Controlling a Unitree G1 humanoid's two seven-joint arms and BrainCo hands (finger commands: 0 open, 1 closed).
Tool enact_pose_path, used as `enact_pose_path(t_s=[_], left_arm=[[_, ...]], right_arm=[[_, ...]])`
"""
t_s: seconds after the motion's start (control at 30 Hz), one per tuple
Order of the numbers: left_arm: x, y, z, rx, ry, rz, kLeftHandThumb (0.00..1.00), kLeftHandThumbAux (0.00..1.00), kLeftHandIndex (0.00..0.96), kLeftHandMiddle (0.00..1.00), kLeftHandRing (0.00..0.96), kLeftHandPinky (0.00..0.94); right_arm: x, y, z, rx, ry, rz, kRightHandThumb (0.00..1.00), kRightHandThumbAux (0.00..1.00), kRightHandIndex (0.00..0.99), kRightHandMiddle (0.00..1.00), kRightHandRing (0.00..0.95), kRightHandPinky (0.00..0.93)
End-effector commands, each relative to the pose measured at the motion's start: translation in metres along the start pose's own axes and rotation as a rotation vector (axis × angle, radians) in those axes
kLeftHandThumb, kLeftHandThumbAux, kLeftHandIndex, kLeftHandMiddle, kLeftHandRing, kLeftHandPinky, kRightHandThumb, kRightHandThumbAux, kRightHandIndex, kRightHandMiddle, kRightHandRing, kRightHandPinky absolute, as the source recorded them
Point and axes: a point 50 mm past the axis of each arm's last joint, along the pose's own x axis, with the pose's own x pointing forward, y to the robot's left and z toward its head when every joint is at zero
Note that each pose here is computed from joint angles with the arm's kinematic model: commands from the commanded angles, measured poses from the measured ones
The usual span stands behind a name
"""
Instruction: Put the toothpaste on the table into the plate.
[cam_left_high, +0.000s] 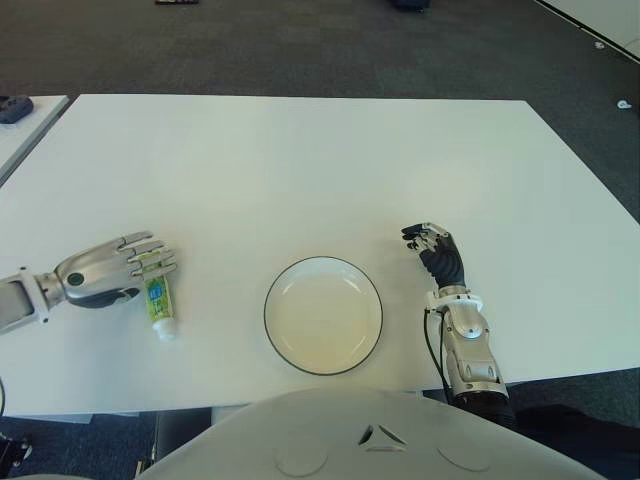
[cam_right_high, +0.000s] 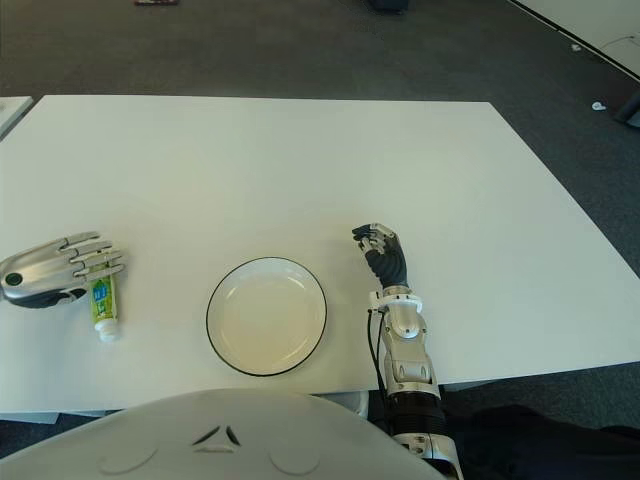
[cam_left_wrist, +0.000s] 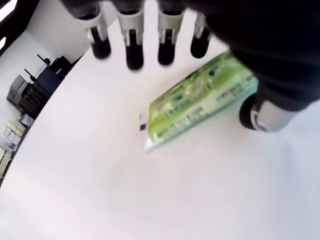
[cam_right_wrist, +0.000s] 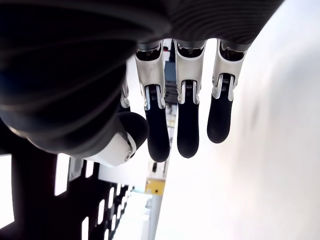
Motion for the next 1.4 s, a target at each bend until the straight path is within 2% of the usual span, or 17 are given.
enact_pose_path(t_s=[0.03, 0.3, 0.47, 0.57, 0.97, 1.4], left_arm=[[0.007, -0.009, 0.022, -0.056, -0.07, -0.023, 0.322, 0.467, 0.0, 0.0, 0.0, 0.0], [0.007, -0.003, 0.025, -0.093, -0.102, -0.067, 0.321, 0.473, 0.0, 0.0, 0.0, 0.0], [0.01, 0.0, 0.029, -0.128, -0.106, -0.064, 0.326, 0.483, 0.0, 0.0, 0.0, 0.005], [0.018, -0.003, 0.038, -0.15, -0.111, -0.053, 0.327, 0.489, 0.0, 0.0, 0.0, 0.007], [0.02, -0.001, 0.043, -0.2, -0.16, -0.061, 0.321, 0.528, 0.0, 0.0, 0.0, 0.004], [0.025, -0.001, 0.05, -0.233, -0.193, -0.047, 0.385, 0.574, 0.0, 0.0, 0.0, 0.027]], right_arm=[[-0.002, 0.0, -0.001, 0.011, 0.002, 0.001, 0.69, 0.731, 0.422, 0.411, 0.371, 0.373], [-0.004, -0.001, -0.001, 0.009, 0.016, 0.0, 0.689, 0.732, 0.421, 0.404, 0.366, 0.352], [-0.005, -0.001, -0.001, 0.004, 0.019, 0.001, 0.687, 0.731, 0.421, 0.398, 0.358, 0.349], [-0.005, -0.001, -0.001, 0.002, 0.021, 0.0, 0.686, 0.732, 0.42, 0.397, 0.358, 0.355], [-0.008, 0.0, -0.001, 0.009, 0.02, -0.007, 0.688, 0.731, 0.42, 0.387, 0.352, 0.345], [-0.011, -0.001, -0.001, 0.022, 0.009, -0.009, 0.692, 0.729, 0.422, 0.38, 0.344, 0.349]])
